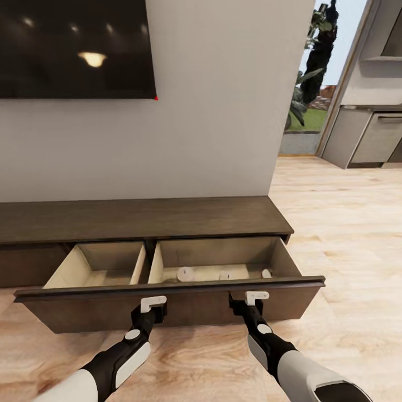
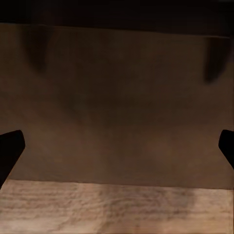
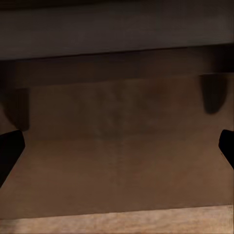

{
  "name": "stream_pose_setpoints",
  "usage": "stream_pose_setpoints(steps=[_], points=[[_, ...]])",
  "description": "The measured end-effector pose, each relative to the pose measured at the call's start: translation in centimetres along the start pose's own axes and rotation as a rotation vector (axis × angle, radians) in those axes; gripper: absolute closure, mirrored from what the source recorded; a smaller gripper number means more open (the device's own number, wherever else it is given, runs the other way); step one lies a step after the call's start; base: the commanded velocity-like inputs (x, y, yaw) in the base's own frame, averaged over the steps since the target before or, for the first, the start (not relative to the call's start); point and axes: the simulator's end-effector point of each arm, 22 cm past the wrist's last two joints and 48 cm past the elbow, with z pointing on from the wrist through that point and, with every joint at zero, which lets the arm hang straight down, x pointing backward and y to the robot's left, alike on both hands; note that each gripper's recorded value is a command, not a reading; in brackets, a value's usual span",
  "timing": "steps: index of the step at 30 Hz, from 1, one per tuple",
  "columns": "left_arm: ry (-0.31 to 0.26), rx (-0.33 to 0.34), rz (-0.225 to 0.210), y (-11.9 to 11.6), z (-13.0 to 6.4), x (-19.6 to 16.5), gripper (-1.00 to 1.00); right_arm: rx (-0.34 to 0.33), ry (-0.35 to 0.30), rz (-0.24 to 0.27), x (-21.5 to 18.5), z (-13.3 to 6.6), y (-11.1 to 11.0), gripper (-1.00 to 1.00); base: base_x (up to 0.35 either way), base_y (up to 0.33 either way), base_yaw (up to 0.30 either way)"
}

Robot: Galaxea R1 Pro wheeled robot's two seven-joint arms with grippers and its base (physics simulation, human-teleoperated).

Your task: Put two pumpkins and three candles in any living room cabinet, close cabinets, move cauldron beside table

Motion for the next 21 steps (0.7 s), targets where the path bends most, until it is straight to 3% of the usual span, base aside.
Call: stream_pose_setpoints(steps=[21], points=[[0.001, 0.001, 0.0, -0.03, -0.01, 0.02, -1.0, -0.002, 0.001, -0.002, 0.03, -0.01, 0.06, -1.0, 0.305, 0.0, 0.0]])
